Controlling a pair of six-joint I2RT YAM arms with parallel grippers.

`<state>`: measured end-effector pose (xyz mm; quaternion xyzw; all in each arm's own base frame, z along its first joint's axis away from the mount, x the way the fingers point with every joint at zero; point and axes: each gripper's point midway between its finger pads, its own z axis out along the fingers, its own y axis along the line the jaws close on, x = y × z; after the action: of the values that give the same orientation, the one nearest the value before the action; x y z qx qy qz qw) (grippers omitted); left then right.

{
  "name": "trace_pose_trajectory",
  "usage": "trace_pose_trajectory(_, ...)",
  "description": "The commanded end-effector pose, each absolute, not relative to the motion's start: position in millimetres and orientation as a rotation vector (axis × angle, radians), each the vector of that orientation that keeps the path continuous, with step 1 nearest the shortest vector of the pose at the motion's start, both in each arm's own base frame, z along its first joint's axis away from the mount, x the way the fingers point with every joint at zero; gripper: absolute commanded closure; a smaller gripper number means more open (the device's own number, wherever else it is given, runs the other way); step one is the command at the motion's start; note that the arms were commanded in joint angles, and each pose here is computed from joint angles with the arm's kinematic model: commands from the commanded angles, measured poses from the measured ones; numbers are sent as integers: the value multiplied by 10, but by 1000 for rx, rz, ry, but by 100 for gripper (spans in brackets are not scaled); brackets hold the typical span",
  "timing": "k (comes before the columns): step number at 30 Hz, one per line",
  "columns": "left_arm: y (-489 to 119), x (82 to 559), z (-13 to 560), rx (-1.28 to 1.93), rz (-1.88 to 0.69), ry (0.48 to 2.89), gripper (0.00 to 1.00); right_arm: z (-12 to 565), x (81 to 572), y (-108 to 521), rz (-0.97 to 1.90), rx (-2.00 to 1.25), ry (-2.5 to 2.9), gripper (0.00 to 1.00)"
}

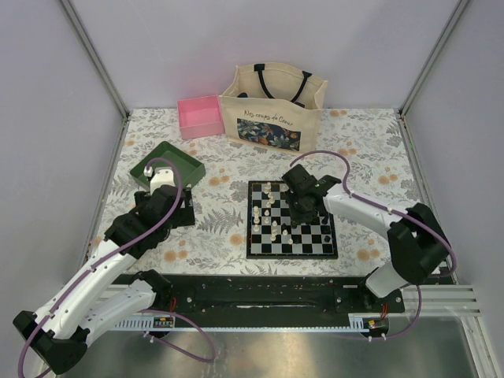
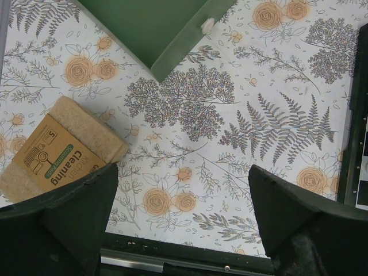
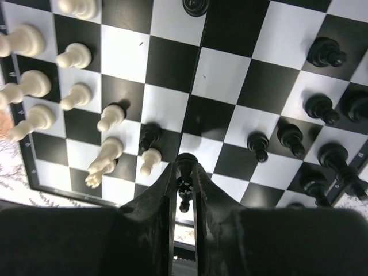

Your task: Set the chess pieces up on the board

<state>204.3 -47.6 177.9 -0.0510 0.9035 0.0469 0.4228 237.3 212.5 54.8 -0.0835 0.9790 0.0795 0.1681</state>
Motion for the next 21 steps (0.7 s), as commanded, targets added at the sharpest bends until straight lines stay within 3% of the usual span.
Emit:
trace_pose_trajectory(1, -518, 2120, 1937, -141, 75, 2210, 1, 908, 2359, 2072, 253, -237, 2682, 83)
trace_pose_trajectory(8, -517, 2114, 1950, -143, 68, 2205, 1, 1033, 2020, 1673, 231, -109, 2639, 83)
trace_pose_trajectory(21, -534, 2118, 1942, -135, 64, 2211, 1, 667, 1503, 1296, 200, 81, 2731, 82)
